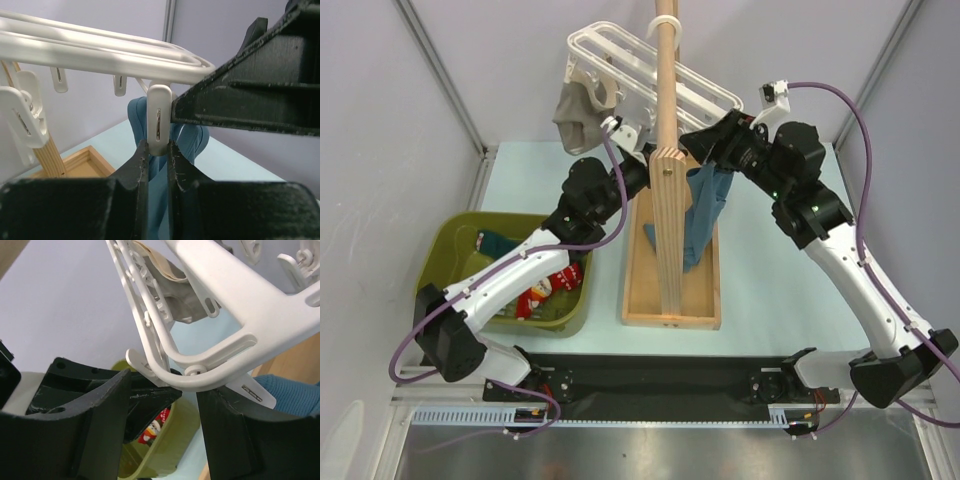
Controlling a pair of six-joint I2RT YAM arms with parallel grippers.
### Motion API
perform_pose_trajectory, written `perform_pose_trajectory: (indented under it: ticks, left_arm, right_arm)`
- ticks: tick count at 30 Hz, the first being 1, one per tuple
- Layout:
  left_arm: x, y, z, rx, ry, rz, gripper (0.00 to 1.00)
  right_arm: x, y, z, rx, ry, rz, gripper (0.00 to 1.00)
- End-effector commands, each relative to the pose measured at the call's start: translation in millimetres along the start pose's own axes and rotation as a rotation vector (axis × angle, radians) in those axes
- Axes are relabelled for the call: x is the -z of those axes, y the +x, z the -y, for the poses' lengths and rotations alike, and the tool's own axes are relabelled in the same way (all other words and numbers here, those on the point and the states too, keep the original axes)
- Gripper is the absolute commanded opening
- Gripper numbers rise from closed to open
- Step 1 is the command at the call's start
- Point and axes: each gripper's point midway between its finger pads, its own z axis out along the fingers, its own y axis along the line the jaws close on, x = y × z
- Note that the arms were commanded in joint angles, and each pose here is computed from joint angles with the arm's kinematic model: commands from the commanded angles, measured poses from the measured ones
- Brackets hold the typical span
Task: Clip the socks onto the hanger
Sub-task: Open the clamp at the hanger.
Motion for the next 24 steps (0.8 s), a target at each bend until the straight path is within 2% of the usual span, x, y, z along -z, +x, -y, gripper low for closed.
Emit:
perform_pose_trajectory:
  ticks: [1,5,14,19,24]
  left_arm:
    - [4,-28,19,0.036,0.071,0.036,0.00]
    - [3,-26,19,0.076,0.063,0.023,0.00]
    - [5,-23,19,0.107,0.054,0.005,0.00]
    - [5,-22,21,0.132,0.058,-0.003,0.00]
    - [3,-19,21,0.156,0.056,-0.009,0.00]
  right_arm:
    - [0,-27,-15,0.122,-0.015,0.132,0.59]
    - [2,-33,-24,0.121,-0.058,0.242,0.59]
    - [3,-44,-24,0.080,-0.021,0.372,0.59]
    - [-4,-41,-18,0.072,0.000,0.379,0.58]
    - [-9,-39,-17,0.036,-0.020,0.418,0.52]
